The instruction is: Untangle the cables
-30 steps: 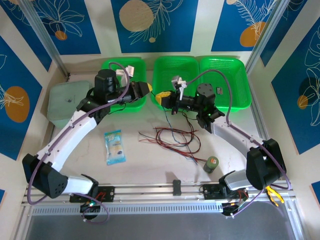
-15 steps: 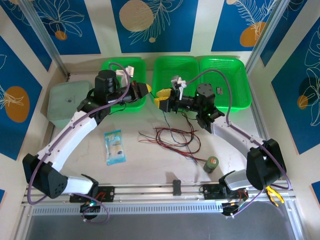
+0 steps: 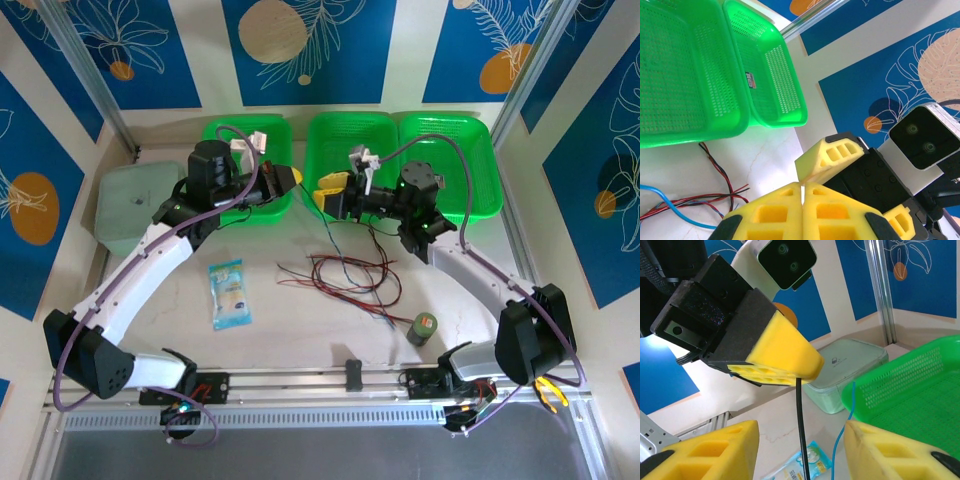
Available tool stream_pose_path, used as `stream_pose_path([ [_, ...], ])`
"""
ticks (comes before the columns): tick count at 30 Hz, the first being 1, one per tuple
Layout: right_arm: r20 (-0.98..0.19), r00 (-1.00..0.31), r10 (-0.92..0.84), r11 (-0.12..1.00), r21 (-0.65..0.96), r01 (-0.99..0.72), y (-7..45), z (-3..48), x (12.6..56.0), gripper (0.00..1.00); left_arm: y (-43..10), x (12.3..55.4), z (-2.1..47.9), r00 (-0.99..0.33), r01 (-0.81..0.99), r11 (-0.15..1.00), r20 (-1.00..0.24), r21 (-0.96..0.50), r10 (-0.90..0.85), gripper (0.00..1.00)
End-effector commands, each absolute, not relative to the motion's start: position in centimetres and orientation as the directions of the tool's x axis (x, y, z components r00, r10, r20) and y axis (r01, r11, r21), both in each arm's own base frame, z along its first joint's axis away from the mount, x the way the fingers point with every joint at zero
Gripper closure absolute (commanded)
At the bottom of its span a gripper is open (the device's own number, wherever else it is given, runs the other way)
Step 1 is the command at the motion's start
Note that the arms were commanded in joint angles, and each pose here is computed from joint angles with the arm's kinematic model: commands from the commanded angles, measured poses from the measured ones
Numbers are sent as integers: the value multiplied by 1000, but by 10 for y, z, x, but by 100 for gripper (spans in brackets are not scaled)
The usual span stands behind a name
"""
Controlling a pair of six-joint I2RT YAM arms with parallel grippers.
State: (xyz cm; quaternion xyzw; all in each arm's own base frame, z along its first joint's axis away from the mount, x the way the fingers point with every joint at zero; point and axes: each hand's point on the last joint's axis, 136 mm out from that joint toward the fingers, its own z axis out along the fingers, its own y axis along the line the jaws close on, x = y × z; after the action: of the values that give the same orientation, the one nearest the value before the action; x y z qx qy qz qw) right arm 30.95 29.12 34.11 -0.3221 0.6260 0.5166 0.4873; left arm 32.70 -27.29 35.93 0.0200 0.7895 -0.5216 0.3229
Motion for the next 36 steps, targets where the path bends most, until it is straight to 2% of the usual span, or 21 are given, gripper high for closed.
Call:
stream_pose_path([
  [1, -919, -381, 103, 260, 395, -881, 282, 347, 323, 51, -277, 317, 379, -777, 424, 414, -559, -806, -291, 100],
  [6, -781, -624, 36, 246, 612, -752, 271, 336, 348, 51, -280, 310, 386, -767, 479, 391, -592, -786, -249, 100],
  [8, -738, -674, 2, 240, 655, -716, 273, 330, 351, 51, -289, 302, 397, -741, 566, 327, -641, -757, -200, 100],
  [11, -724, -689, -11, 249, 666, -703, 277, 325, 349, 51, -305, 276, 406, -640, 752, 152, -766, -641, -65, 100],
  [16, -734, -679, 19, 297, 652, -697, 275, 319, 343, 50, -316, 276, 370, -598, 801, 139, -789, -582, 145, 100],
  [21, -687, -725, 53, 370, 688, -624, 255, 304, 346, 50, -322, 278, 366, -549, 836, 128, -809, -533, 212, 100],
  [25, -687, -727, 17, 326, 691, -645, 256, 303, 328, 48, -328, 276, 361, -543, 839, 130, -795, -529, 271, 100],
  [28, -702, -712, 2, 317, 676, -666, 257, 299, 319, 42, -334, 277, 355, -517, 856, 162, -797, -492, 311, 100],
  [32, -703, -711, 3, 291, 681, -672, 260, 292, 316, 42, -339, 278, 358, -480, 877, 167, -821, -450, 309, 100],
  [36, -701, -712, -28, 214, 692, -690, 271, 292, 308, 43, -344, 275, 359, -465, 885, 162, -822, -436, 329, 100],
])
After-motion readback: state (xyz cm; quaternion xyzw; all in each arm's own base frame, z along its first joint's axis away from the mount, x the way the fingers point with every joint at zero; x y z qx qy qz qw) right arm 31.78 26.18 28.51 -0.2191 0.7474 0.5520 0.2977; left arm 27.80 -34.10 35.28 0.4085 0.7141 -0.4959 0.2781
